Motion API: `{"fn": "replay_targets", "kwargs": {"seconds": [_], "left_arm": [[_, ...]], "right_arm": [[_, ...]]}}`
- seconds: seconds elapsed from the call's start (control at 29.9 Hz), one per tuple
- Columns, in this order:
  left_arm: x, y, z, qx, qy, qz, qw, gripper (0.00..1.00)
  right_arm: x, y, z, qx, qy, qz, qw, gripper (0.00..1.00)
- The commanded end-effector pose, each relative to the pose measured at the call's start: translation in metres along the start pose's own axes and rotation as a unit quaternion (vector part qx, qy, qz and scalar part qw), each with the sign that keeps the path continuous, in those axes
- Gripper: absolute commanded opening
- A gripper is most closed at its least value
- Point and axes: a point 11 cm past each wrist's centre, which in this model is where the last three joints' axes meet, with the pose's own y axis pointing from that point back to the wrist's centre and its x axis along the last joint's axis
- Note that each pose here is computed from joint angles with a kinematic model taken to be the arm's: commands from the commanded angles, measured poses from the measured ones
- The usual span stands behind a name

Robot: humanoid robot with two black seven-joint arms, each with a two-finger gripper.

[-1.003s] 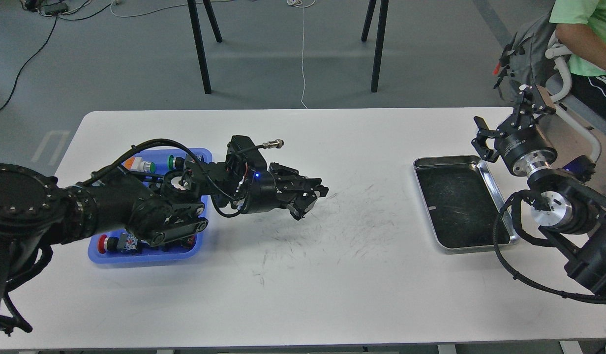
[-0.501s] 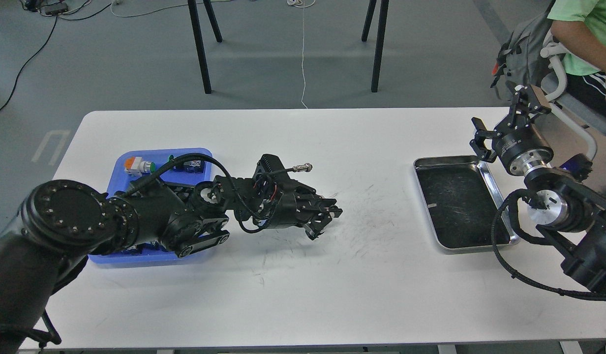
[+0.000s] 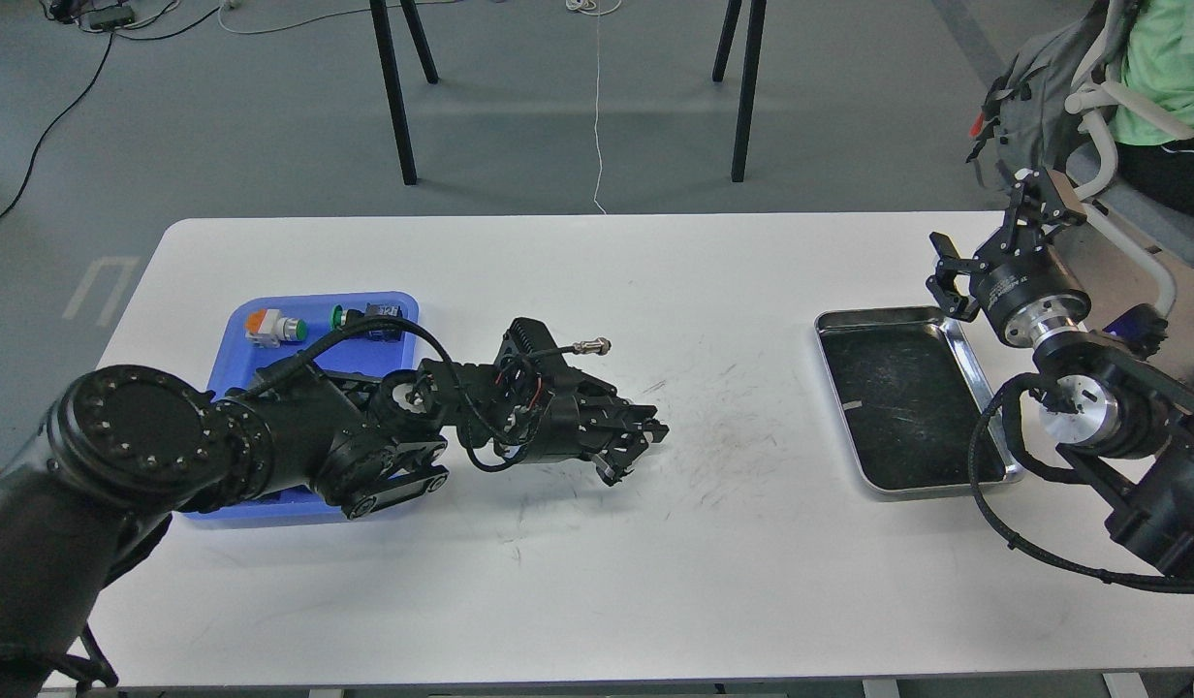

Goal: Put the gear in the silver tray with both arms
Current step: 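Lift the gear and carry it toward the table center, then lower the gear and open the left gripper on the table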

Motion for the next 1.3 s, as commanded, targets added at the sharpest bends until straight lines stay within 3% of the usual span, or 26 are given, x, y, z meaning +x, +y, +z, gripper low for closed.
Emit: {"fn": "replay_targets", "kwargs": {"seconds": [0.0,0.9,1.14,1.27], "left_arm": [[0.001,-0.001,0.003,-0.005,0.001,0.002,1.0,0.15],[-0.014,-0.005,0.018,-0.022,0.021,-0.002,1.0,0.18],[-0.014,-0.005,0.018,-0.021,0.026,-0.001,0.999,0.29],[-0.016,-0.005,0.019,-0.02,0.034,0.0,0.999,0.4]], "right_arm": [[0.0,0.0,0.0,-0.001,0.001,0.0,1.0,1.0],[-0.005,0.0,0.007,-0.009,0.007,-0.005,1.0,1.0],[-0.006,-0.003,0.0,-0.004,0.009,-0.005,1.0,1.0],[-0.006,-0.004,-0.001,-0.002,0.011,-0.004,1.0,1.0]]}}
